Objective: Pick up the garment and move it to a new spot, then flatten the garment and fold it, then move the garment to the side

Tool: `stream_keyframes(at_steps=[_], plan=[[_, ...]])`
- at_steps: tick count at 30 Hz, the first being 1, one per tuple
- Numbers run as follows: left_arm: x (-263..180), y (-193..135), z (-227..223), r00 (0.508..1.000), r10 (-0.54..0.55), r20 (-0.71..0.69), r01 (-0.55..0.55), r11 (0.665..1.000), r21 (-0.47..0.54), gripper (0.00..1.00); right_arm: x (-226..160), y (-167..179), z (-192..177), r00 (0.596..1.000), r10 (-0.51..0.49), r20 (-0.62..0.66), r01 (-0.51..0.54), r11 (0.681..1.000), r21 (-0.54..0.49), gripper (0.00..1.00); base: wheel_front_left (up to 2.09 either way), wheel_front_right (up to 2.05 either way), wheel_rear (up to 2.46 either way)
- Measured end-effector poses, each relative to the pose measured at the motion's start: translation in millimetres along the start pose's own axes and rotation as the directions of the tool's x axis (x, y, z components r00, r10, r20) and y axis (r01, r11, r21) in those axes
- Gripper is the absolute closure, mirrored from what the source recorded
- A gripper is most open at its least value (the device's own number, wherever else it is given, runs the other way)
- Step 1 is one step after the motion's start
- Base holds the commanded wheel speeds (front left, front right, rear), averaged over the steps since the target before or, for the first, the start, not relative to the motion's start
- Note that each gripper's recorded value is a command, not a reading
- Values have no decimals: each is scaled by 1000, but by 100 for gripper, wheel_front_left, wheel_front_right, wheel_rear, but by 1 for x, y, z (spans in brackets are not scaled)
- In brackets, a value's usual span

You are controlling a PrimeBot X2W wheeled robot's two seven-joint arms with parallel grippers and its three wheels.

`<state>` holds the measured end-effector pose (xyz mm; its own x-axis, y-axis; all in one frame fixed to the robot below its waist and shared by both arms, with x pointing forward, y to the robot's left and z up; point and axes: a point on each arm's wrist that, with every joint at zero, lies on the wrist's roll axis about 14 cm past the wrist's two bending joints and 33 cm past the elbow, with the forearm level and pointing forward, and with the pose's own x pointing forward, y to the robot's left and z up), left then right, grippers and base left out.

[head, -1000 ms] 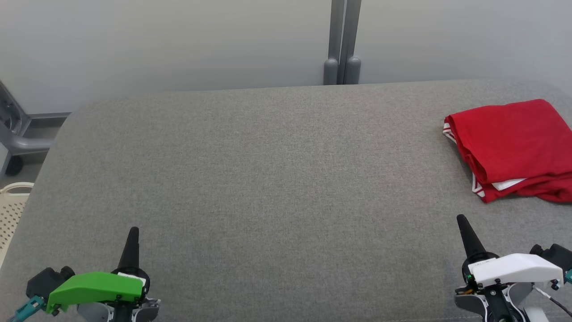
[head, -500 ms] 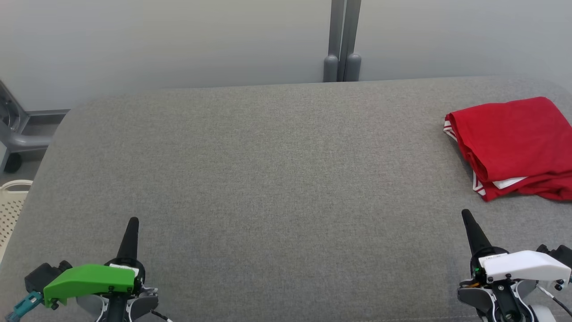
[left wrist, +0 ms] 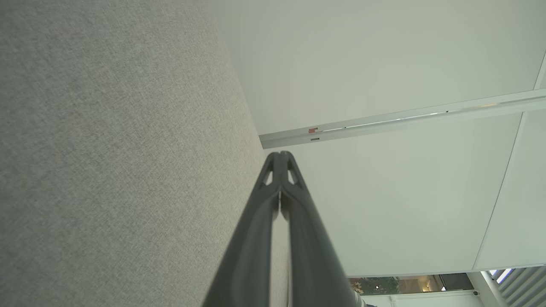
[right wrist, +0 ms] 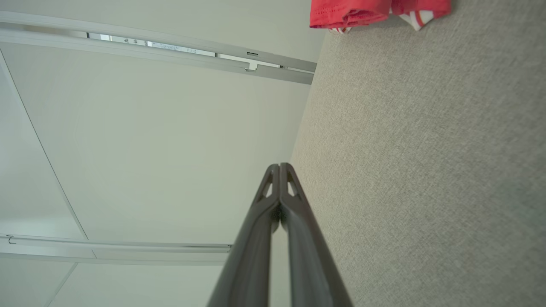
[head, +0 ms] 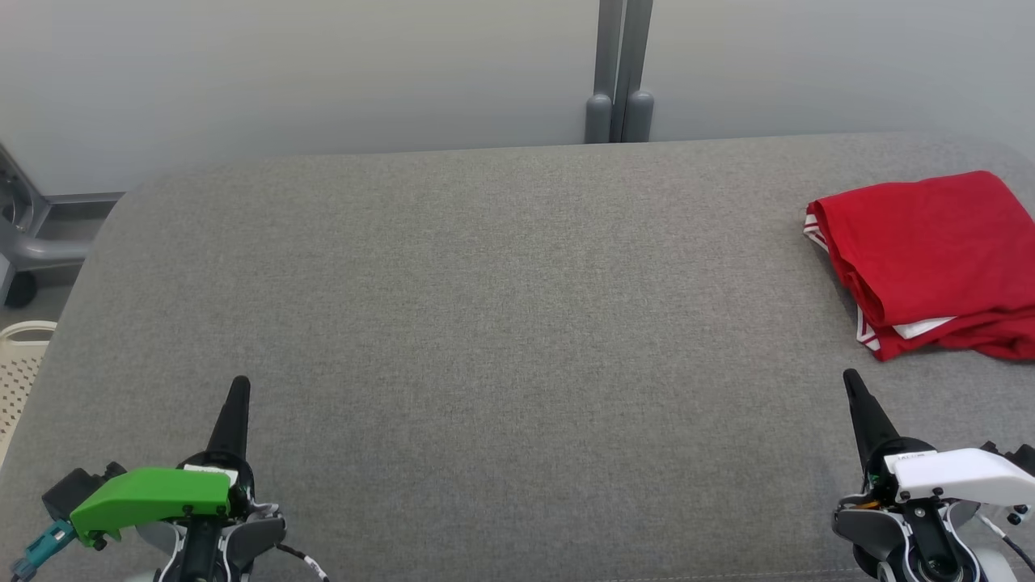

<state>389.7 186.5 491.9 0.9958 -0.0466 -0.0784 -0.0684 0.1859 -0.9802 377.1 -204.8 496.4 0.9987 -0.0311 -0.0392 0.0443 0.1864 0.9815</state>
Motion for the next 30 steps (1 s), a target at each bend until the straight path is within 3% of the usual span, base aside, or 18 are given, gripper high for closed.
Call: stream_keyframes(at_steps=[30], plan=[[11,-15,2,998,-63,4,63,980,-188,100,6,5,10,999,23,31,-29,981,191,100,0,0,0]])
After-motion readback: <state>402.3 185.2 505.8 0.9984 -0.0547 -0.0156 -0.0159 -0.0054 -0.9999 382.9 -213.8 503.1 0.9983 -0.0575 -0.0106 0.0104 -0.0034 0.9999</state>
